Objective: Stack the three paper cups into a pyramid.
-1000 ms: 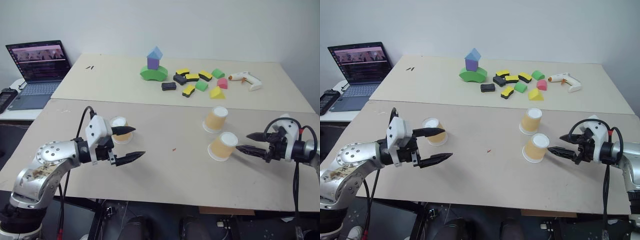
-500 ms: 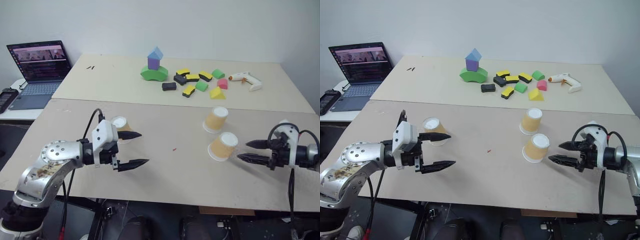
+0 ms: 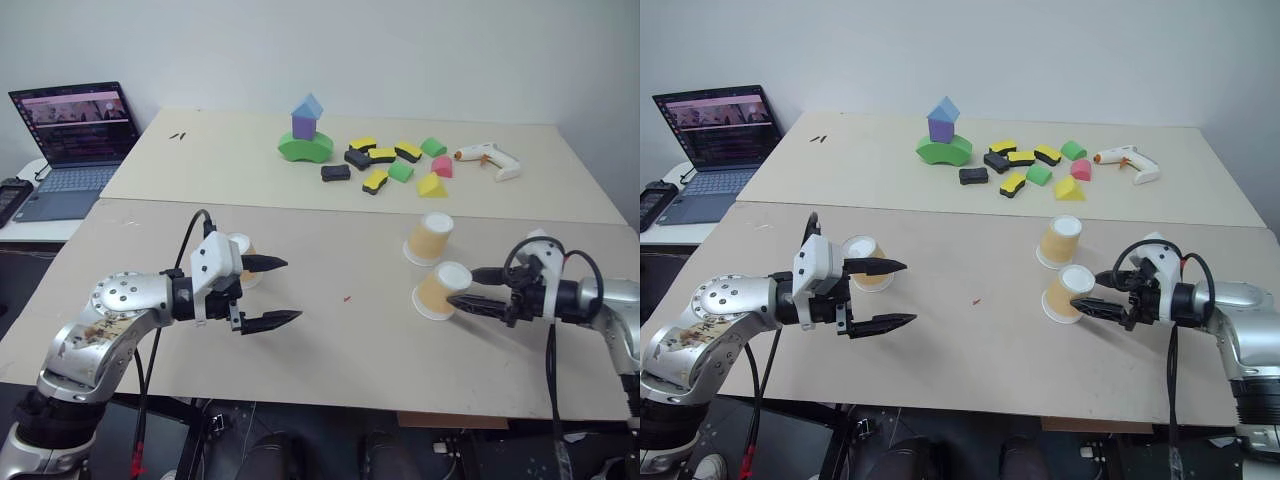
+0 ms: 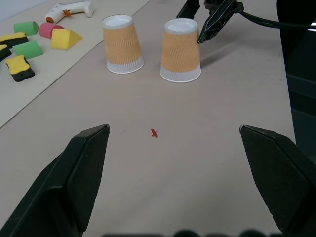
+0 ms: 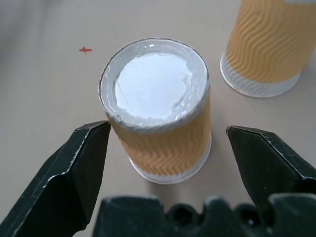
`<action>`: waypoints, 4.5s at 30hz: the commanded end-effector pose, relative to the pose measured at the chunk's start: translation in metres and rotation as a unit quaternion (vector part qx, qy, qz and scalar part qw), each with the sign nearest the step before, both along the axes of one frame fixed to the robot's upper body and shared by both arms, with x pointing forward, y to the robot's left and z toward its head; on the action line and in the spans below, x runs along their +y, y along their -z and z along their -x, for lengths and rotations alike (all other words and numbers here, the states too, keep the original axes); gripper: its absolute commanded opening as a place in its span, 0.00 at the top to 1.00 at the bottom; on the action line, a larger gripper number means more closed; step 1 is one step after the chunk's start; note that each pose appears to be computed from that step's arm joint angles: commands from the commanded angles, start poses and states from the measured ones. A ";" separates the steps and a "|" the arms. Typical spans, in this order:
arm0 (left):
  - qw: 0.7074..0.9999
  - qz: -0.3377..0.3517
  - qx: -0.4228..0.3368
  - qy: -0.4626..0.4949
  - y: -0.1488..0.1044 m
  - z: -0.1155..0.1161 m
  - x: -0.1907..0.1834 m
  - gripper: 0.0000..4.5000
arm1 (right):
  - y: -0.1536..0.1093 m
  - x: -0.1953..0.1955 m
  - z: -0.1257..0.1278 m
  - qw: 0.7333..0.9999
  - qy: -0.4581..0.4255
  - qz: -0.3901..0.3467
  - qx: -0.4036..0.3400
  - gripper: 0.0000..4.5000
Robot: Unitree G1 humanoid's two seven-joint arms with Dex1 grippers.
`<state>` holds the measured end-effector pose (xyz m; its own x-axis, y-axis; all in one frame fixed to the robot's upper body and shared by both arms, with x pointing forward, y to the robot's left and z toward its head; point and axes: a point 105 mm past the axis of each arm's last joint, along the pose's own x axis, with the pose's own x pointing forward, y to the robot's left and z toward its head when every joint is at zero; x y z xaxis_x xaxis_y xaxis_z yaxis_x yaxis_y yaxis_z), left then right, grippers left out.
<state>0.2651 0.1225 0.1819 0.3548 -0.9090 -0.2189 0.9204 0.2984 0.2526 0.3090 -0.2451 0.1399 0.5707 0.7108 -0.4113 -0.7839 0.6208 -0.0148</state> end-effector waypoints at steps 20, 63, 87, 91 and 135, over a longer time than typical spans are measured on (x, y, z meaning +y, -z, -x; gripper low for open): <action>1.000 -0.003 -0.016 0.005 -0.005 0.003 -0.002 0.00 | -0.022 0.018 -0.008 0.999 -0.006 -0.011 -0.044 0.40; 1.000 0.004 -0.012 -0.021 -0.003 0.014 -0.005 0.00 | -0.025 0.174 -0.067 0.973 -0.229 0.010 -0.026 0.03; 1.000 0.000 -0.018 -0.026 -0.001 0.002 -0.001 0.00 | -0.059 0.027 -0.040 0.960 0.236 0.012 -0.151 0.01; 1.000 0.001 -0.016 -0.023 -0.001 0.002 -0.002 0.00 | -0.045 0.003 -0.048 0.909 0.372 0.032 -0.184 0.01; 0.999 0.007 -0.023 -0.037 -0.005 -0.004 -0.002 0.00 | -0.043 0.060 -0.111 0.931 0.315 -0.072 -0.168 0.01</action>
